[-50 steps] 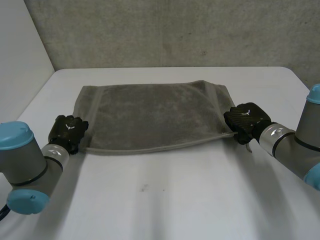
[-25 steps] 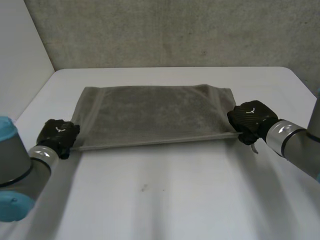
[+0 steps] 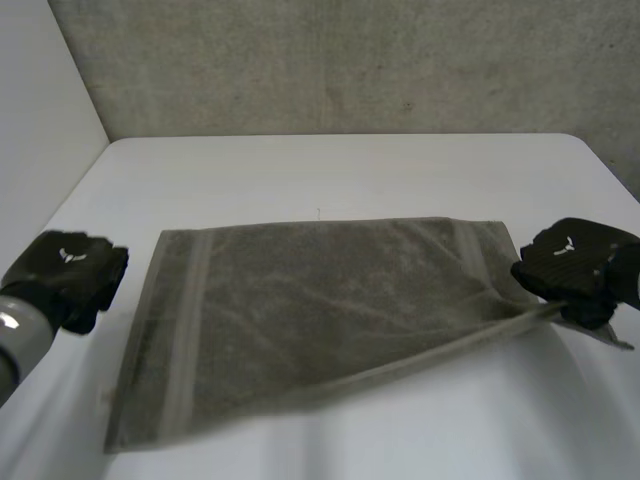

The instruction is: Fold the towel.

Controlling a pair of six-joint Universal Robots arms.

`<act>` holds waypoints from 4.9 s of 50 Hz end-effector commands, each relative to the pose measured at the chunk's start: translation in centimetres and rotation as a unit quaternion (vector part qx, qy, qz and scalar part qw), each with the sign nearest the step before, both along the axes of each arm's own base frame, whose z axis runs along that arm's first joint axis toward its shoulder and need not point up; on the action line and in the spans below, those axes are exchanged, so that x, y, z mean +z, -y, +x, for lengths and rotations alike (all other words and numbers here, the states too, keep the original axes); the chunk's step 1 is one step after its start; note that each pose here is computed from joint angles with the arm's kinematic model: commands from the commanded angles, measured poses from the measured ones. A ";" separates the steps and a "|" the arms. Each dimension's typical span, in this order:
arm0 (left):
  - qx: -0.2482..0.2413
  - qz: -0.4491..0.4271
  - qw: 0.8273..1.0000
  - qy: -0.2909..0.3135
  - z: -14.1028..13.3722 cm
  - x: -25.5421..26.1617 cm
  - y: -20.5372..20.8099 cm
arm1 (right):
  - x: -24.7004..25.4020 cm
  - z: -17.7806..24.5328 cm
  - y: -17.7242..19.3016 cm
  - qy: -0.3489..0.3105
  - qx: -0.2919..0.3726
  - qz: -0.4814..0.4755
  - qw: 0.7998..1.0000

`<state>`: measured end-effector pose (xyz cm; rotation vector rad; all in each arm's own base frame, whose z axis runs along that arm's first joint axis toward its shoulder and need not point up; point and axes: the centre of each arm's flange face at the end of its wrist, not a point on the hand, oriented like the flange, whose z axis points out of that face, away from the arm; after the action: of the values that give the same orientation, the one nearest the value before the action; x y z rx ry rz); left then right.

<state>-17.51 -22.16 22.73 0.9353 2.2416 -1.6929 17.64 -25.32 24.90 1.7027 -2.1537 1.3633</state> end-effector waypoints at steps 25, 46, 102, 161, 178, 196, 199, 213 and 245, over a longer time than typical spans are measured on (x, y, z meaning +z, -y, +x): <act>-0.062 0.073 0.995 -0.040 -3.3 -4.2 -1.7 | -6.9 3.6 5.5 0.029 -0.043 -0.034 0.998; -0.118 0.116 0.984 -0.058 -3.7 -7.1 -8.0 | -8.1 3.4 4.2 0.024 -0.043 -0.013 0.999; -0.076 0.088 0.992 -0.056 -3.6 -9.7 -4.9 | -8.3 3.5 4.2 0.028 -0.041 -0.021 0.999; -0.093 -0.182 0.974 -0.102 -10.1 -12.9 19.8 | -14.1 8.5 19.5 0.186 -0.069 -0.243 0.949; -0.102 -0.278 0.948 -0.116 -9.9 -4.5 16.7 | -3.5 8.4 16.6 0.253 -0.067 -0.281 0.924; -0.055 -0.186 0.964 -0.183 -5.7 0.8 5.7 | 1.0 3.0 9.2 0.295 -0.159 -0.139 0.932; -0.045 -0.152 0.970 -0.187 -5.4 0.5 4.6 | -0.7 2.6 8.0 0.277 -0.177 -0.085 0.941; 0.012 0.026 0.972 -0.234 -3.9 -1.3 0.6 | -6.8 -0.7 8.2 0.274 -0.201 -0.042 0.940; 0.018 -0.003 0.970 -0.244 -3.6 -2.8 1.0 | -13.7 -1.9 11.4 0.250 -0.211 -0.026 0.945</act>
<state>-21.20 -23.20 20.07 0.5145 2.5209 -2.0952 15.97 -36.28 11.58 0.8376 -2.5188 1.8421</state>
